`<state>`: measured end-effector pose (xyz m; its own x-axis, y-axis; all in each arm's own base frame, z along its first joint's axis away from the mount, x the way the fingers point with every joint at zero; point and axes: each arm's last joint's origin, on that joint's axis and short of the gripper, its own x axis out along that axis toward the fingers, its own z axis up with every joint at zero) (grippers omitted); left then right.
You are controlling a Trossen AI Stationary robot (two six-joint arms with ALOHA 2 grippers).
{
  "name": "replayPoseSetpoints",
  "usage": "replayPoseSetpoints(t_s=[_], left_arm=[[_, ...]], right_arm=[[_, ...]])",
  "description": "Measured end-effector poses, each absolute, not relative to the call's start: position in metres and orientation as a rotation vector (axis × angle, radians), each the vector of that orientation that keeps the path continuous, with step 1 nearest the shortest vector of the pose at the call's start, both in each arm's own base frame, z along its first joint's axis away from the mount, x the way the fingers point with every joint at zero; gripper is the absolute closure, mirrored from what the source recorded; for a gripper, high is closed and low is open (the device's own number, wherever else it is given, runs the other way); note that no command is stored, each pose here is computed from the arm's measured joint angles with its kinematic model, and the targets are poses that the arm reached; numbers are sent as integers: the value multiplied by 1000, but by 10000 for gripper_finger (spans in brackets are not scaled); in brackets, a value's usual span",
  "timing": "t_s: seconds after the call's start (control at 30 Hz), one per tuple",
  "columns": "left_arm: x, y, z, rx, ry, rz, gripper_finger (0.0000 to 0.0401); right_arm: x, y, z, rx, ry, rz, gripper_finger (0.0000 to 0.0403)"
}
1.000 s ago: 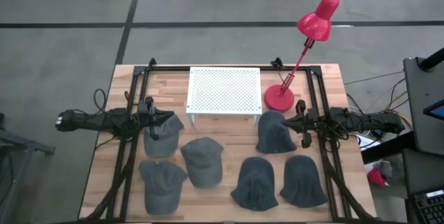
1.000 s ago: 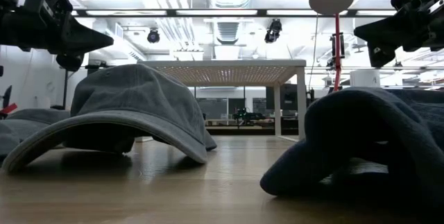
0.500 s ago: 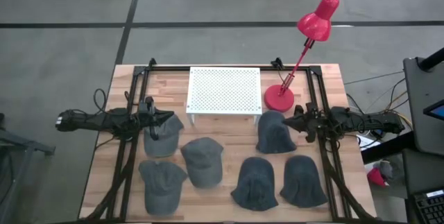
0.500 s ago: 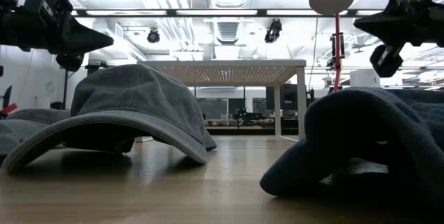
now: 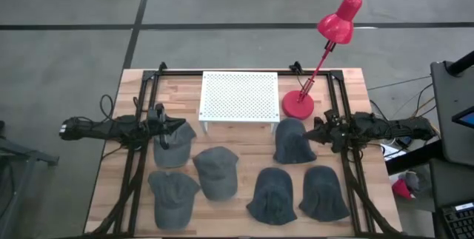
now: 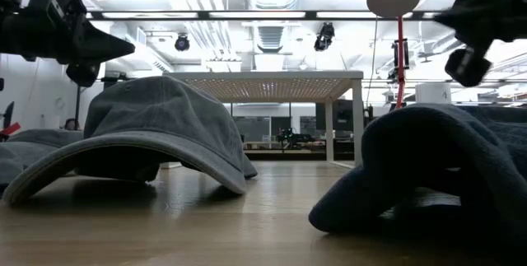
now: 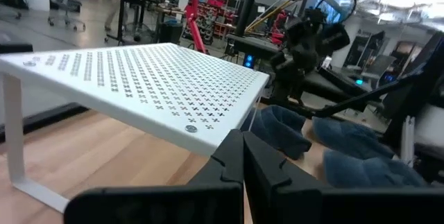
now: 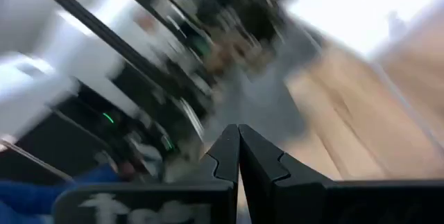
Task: Pick & Place hat
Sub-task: Put the blue cap on the shelf
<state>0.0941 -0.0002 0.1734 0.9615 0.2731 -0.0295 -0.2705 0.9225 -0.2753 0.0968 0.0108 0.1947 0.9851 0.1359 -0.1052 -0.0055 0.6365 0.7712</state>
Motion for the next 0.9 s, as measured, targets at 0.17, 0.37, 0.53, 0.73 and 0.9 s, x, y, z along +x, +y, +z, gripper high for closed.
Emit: replayPoseSetpoints(t_s=[0.17, 0.37, 0.53, 0.73, 0.9], left_arm=[[94, 0, 173, -417, -29, 279, 401], [94, 0, 174, -511, -43, 278, 401], [94, 0, 174, -520, -45, 278, 401], [94, 0, 174, -521, -45, 278, 401], [94, 0, 174, -521, -45, 278, 401]], right_arm=[[94, 15, 211, 963, 598, -52, 394], [101, 19, 235, 982, 945, -230, 394], [118, 22, 254, 952, 1017, -232, 391], [137, 27, 252, 995, 1141, -220, 353], [144, 30, 232, 1010, 1296, -257, 298]])
